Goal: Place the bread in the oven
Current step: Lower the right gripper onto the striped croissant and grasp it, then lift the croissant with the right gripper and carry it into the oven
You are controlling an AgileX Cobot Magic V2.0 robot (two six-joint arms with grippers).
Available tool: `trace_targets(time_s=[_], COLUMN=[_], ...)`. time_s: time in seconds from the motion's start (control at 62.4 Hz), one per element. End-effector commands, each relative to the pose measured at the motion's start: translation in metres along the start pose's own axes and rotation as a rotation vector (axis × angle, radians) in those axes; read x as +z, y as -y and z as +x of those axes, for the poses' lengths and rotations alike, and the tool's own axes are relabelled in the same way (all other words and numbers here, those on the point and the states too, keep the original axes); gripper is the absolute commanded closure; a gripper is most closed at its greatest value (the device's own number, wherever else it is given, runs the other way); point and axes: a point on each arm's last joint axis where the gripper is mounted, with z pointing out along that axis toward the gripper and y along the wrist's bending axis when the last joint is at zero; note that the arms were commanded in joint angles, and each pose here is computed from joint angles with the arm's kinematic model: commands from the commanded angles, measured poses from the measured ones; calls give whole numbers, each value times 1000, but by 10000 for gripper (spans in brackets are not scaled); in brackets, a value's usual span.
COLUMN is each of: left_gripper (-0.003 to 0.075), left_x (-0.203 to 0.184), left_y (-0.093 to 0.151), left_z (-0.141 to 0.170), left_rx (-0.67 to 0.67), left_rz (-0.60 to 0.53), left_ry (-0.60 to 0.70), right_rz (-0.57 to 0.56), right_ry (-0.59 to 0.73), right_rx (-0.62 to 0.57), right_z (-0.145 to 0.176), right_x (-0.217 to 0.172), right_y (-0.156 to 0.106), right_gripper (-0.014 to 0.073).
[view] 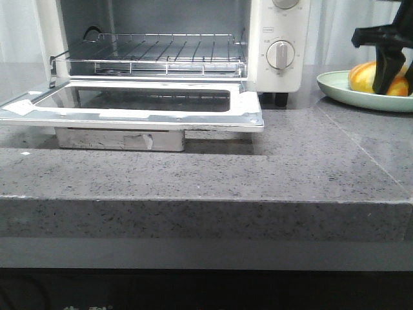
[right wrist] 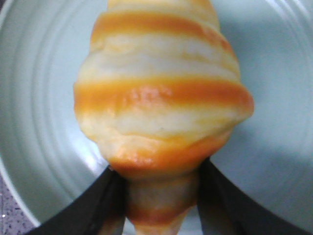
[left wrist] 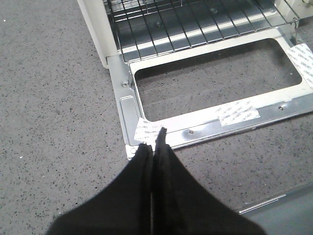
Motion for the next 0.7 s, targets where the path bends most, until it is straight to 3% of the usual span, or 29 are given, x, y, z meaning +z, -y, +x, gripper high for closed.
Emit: trace_targets(time_s=[0.0,0.336,0.689], left_gripper=[738,738,738], left_x=[-9,-9,-9], left_y=[-2,-1,-1], left_z=[-12,-14,-15], left_rx=[-5,-5,-5], left_rz=[1,7,8], left_ry=[103,126,130], right_rz=[-13,-33,-131], right_ry=[164,174,161], right_rx=[3,3,41], right_z=[-15,9,84], right_x=[-54,-128,-162], right_y=[0,-3,-10], right_gripper=[519,519,519])
